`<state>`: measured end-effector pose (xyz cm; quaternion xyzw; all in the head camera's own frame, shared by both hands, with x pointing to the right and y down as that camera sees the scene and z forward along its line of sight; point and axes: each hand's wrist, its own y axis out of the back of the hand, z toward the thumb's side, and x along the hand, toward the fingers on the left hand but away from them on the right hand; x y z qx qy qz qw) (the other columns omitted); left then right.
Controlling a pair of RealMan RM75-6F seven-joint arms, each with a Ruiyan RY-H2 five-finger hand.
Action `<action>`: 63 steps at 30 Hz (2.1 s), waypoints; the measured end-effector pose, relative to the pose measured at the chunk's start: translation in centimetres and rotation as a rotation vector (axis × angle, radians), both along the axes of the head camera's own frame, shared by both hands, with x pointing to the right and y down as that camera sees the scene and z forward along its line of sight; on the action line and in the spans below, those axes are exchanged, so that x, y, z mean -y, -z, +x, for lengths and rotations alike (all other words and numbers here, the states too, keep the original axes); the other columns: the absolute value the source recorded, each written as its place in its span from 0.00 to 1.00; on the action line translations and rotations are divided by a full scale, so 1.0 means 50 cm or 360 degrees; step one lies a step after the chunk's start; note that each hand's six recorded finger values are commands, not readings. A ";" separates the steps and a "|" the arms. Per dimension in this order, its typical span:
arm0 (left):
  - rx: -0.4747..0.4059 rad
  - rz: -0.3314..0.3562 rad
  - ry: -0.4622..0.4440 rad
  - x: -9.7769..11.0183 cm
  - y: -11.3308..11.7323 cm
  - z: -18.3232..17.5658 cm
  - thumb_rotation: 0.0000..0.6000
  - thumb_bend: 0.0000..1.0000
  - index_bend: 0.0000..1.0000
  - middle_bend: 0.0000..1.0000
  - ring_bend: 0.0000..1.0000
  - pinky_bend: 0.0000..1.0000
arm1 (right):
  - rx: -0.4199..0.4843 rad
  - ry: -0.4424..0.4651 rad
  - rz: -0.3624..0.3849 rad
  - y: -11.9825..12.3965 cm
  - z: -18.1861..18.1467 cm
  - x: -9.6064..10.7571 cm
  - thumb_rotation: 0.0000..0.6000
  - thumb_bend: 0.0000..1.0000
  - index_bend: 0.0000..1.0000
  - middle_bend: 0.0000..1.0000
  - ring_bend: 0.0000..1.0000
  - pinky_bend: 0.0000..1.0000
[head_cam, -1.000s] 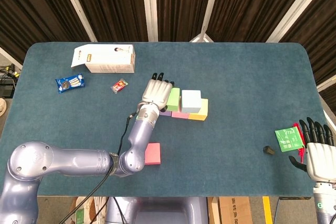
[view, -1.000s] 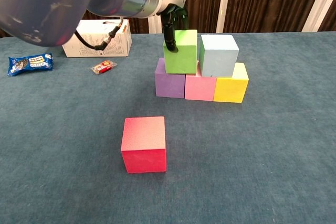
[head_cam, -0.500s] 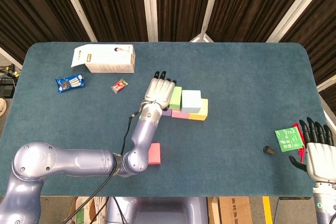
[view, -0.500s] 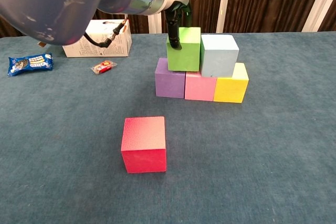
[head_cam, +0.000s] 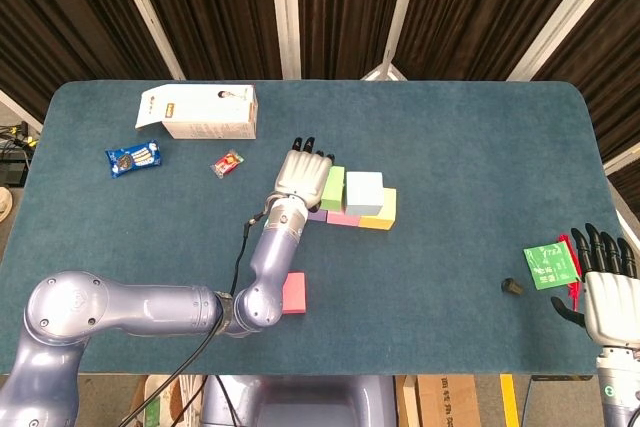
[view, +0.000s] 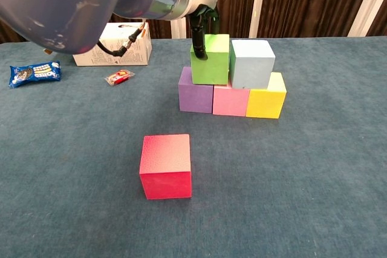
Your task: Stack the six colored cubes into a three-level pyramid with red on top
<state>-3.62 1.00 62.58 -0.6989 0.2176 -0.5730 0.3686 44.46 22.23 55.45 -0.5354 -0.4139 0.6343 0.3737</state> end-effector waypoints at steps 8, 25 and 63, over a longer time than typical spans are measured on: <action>-0.0008 0.0001 0.0001 -0.001 0.004 0.003 1.00 0.39 0.26 0.23 0.00 0.00 | 0.0000 -0.0002 0.0001 0.000 0.000 0.001 1.00 0.17 0.00 0.00 0.00 0.00; 0.0011 -0.0001 -0.0008 -0.008 0.003 0.009 1.00 0.39 0.26 0.23 0.00 0.00 | 0.0005 -0.0012 0.0001 0.002 0.003 0.001 1.00 0.17 0.00 0.00 0.00 0.00; 0.0052 0.0012 -0.0014 -0.012 0.000 0.009 1.00 0.37 0.23 0.19 0.00 0.00 | 0.0006 -0.0029 -0.0010 0.001 0.005 0.001 1.00 0.17 0.00 0.00 0.00 0.00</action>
